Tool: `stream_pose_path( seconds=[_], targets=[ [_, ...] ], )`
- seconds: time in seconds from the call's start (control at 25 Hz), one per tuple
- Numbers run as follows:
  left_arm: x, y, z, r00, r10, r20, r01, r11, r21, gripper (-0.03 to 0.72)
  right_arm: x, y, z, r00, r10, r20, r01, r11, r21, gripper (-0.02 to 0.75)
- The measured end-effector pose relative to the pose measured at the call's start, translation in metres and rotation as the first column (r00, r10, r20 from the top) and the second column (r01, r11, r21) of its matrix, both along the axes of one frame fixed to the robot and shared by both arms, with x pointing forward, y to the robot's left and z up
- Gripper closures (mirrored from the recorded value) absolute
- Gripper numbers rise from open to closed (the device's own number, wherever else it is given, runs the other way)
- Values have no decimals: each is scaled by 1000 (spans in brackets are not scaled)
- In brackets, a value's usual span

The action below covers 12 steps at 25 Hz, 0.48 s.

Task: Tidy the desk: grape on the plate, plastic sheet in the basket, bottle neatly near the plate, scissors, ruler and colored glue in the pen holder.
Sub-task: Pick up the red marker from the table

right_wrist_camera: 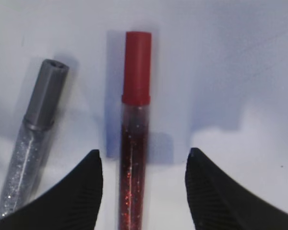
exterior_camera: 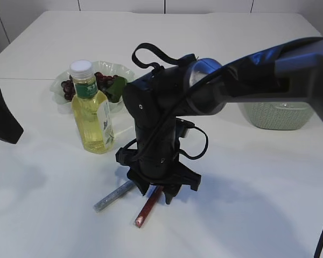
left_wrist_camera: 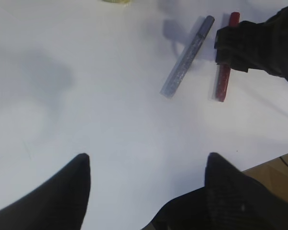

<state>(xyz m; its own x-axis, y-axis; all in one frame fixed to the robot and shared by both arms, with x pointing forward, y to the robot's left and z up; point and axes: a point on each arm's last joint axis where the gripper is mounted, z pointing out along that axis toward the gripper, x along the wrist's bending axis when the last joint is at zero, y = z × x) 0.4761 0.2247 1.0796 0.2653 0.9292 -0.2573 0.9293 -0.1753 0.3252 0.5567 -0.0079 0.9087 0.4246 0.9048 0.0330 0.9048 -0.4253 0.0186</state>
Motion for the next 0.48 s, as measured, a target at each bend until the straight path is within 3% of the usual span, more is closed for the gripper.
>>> stream_pose_path(
  seconds=[0.48],
  targets=[
    [0,0,0,1000,1,3,-1,1000,-1,147,0,0,-4,1000,4,-4,-4,1000,-9,509]
  ],
)
